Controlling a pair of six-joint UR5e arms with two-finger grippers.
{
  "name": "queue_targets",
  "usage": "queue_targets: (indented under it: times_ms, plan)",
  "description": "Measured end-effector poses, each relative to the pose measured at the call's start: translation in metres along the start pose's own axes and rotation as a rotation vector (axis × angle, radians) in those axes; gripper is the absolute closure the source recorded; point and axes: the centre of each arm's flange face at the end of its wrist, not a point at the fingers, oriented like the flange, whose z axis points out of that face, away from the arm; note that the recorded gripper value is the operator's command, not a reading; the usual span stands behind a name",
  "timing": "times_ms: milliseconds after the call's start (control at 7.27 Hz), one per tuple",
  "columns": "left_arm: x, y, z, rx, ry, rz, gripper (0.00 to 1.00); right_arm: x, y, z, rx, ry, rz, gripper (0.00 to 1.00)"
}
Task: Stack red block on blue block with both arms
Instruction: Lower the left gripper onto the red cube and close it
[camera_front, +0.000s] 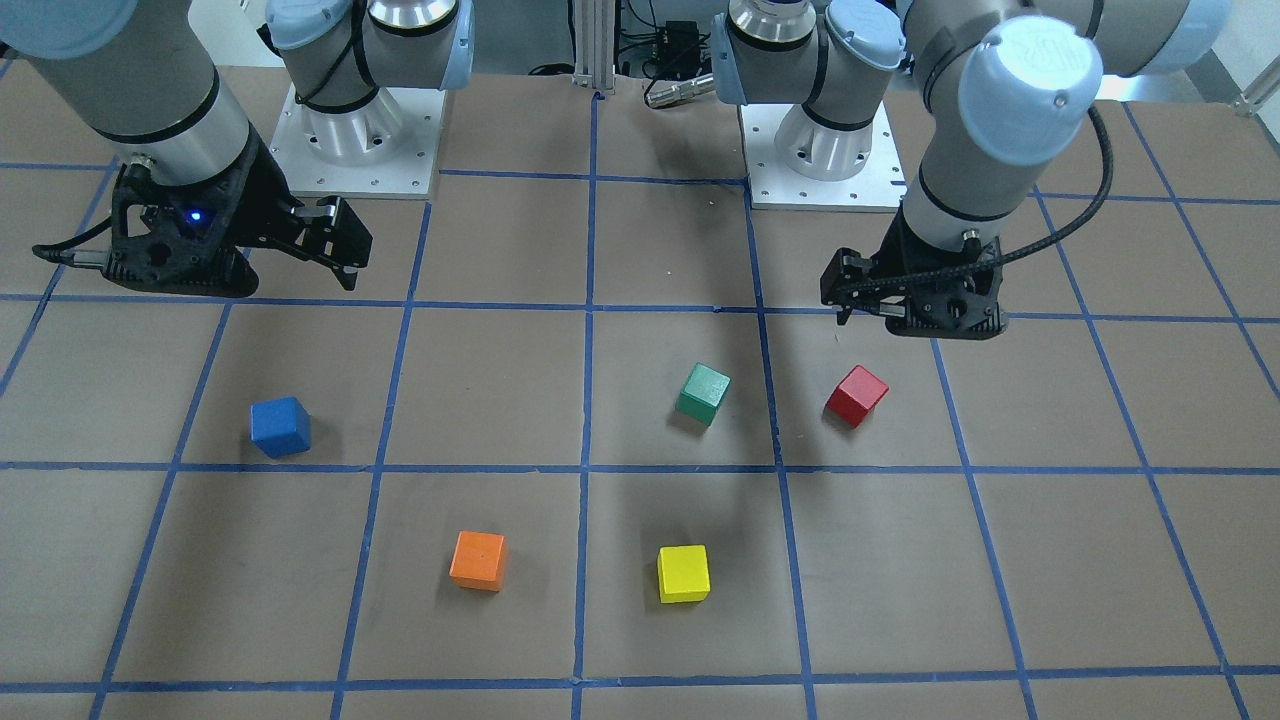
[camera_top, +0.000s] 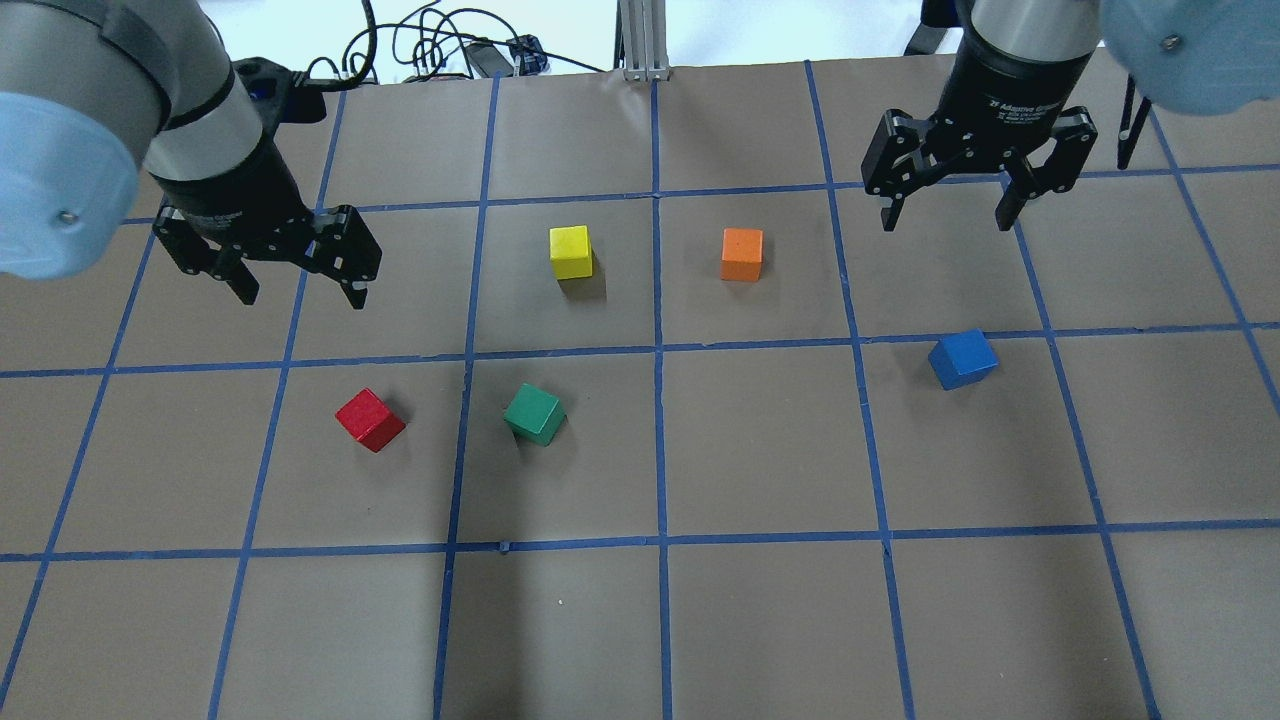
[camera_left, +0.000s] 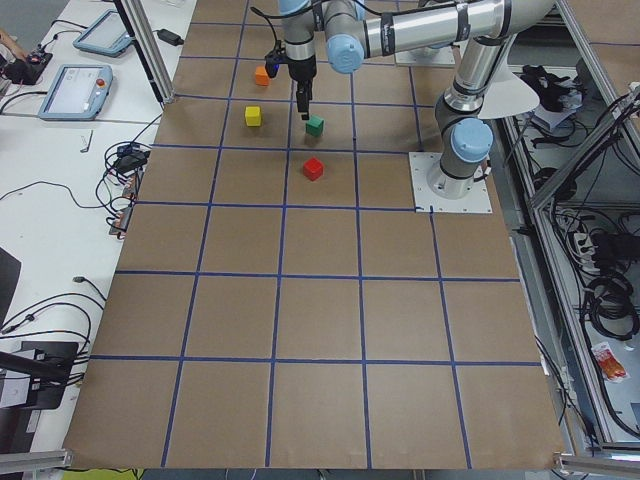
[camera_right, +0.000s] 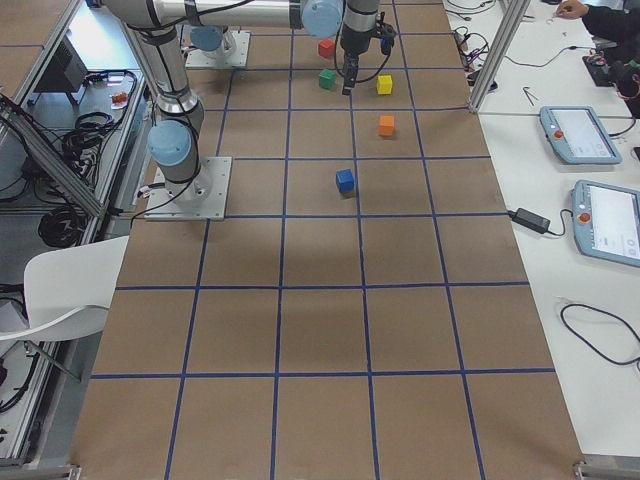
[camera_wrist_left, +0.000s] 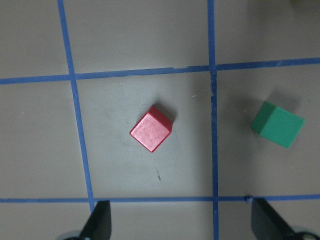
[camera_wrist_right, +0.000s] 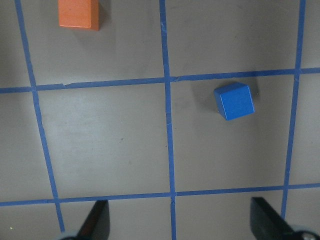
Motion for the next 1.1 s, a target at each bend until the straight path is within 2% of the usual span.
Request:
queue_targets:
  times_ms: [413, 550, 826, 963, 1101]
  plan:
    - [-0.026, 0.01, 0.109, 0.011, 0.004, 0.239, 0.0, 0.002, -0.001, 0.0, 0.01, -0.001, 0.001, 0.0]
    - [-0.027, 0.012, 0.13, -0.004, 0.014, 0.305, 0.0, 0.002, -0.001, 0.0, 0.01, -0.001, 0.001, 0.0]
    - [-0.022, 0.016, 0.16, -0.033, 0.052, 0.374, 0.0, 0.002, -0.001, 0.0, 0.007, -0.001, 0.001, 0.0]
    - [-0.019, 0.017, 0.17, -0.041, 0.068, 0.385, 0.23, 0.002, -0.001, 0.0, 0.005, -0.001, 0.002, 0.0]
    - [-0.018, 0.017, 0.177, -0.039, 0.072, 0.389, 0.98, 0.002, -0.001, 0.001, 0.004, -0.001, 0.003, 0.0]
